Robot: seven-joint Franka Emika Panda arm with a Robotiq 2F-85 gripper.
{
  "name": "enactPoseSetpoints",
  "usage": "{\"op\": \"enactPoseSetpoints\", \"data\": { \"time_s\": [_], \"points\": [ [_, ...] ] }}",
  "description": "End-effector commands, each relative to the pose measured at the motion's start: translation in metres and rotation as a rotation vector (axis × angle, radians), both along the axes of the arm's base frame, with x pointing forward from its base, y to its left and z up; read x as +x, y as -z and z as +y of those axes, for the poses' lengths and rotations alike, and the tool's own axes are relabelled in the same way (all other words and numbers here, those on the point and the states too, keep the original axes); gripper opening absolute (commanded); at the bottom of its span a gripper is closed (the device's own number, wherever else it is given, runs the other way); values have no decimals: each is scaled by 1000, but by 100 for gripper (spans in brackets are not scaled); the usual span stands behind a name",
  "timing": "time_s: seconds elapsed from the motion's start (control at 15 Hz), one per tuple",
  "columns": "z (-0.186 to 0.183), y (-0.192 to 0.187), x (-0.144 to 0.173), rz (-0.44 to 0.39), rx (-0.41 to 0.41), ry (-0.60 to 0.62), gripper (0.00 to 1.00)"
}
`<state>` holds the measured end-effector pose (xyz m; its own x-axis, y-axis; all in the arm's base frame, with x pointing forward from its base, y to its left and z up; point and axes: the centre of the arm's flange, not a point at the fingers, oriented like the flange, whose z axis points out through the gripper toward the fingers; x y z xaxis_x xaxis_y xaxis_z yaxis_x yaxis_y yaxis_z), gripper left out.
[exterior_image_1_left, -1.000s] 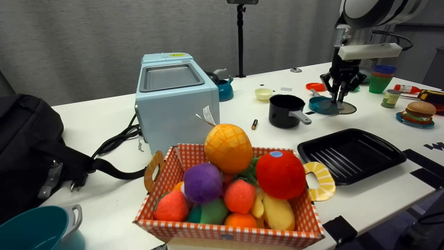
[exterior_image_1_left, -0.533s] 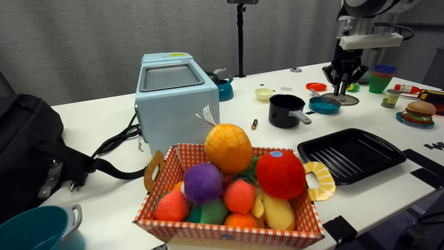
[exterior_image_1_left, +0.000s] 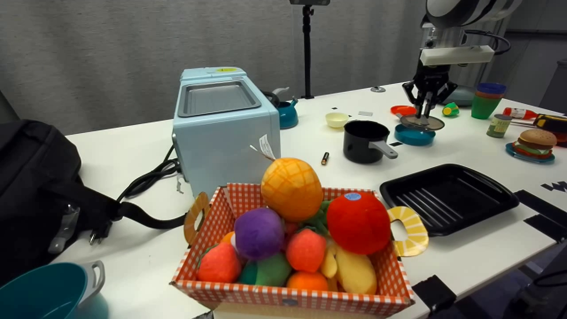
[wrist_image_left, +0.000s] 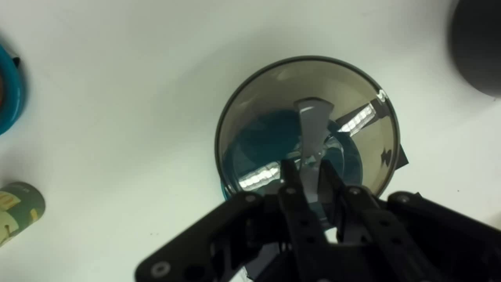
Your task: Cover the pan with a black lid
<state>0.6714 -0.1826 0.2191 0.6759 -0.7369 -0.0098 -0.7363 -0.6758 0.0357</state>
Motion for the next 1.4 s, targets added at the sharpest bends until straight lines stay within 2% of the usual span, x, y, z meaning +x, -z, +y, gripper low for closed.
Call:
{"op": "enactPoseSetpoints", "data": {
  "time_s": [0.0, 0.8, 1.33],
  "points": [
    [-7, 10, 30, -23, -28, 35, 4],
    [-20, 46, 52, -22, -76, 104, 4],
    [-19, 34, 41, -46, -61, 103, 4]
  ]
}}
